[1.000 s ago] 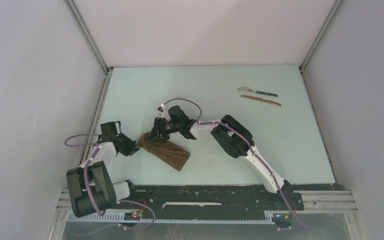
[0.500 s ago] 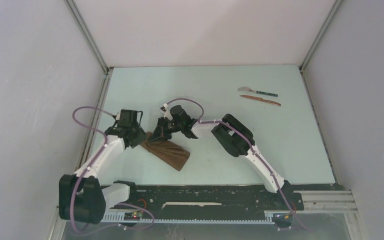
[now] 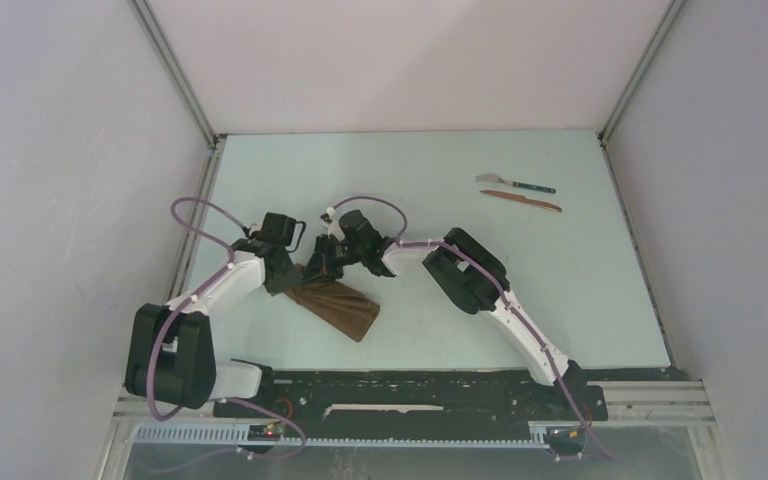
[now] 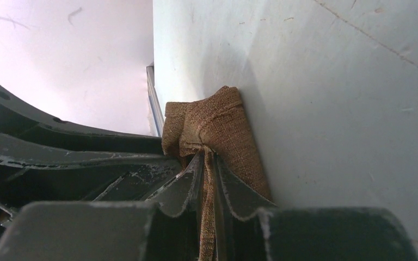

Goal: Fold the napkin into a case and place the utensils inside
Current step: Smooth out the smaller rectangle-folded napkin at the center of the board.

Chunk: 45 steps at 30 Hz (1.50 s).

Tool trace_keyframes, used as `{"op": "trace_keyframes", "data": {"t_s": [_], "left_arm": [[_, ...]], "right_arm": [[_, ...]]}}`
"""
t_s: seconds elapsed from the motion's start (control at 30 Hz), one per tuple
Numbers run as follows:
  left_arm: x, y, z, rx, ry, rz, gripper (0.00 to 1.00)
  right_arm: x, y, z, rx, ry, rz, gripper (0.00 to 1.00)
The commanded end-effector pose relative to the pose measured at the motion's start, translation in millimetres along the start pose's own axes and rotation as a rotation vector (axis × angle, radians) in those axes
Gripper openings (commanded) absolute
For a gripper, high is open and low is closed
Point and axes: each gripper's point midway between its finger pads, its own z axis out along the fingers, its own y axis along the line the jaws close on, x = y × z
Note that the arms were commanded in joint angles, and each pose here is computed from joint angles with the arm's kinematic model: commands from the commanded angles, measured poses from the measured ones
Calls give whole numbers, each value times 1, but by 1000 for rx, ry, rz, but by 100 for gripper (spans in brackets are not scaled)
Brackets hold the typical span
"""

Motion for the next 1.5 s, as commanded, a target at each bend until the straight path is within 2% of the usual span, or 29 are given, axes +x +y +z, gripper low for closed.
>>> {"op": "trace_keyframes", "data": {"t_s": [0.0, 0.1, 0.23, 0.53, 0.77, 0.9, 1.07, 1.27, 1.33, 1.47], "left_arm": [[-19, -4, 1, -23, -51, 28, 31], [-21, -6, 3, -25, -47, 39, 23], [-27, -5, -4, -12, -86, 29, 1], [-25, -16, -10, 119, -155, 6, 0], [-38, -45, -23, 262, -175, -7, 0], [-47, -47, -28, 266, -209, -39, 0], [-24, -24, -8, 148, -105, -70, 0], [-16, -2, 19, 86, 10, -165, 0], [-19, -3, 22, 97, 6, -171, 0], [-20, -14, 22, 140, 25, -189, 0]], "right_arm": [[-7, 17, 0, 4, -19, -53, 19], [-7, 18, 1, 13, -18, -64, 19], [-6, 21, 2, 6, -10, -95, 19], [-6, 22, 16, -16, 22, -112, 22], [26, -6, 37, 74, 73, -103, 20], [36, -11, 37, 55, 82, -74, 19], [16, 18, 31, 14, 95, -144, 24], [57, 2, 48, -45, 145, -42, 25], [65, 7, 51, -57, 157, -34, 26], [54, 15, 52, -85, 151, -24, 28]]}}
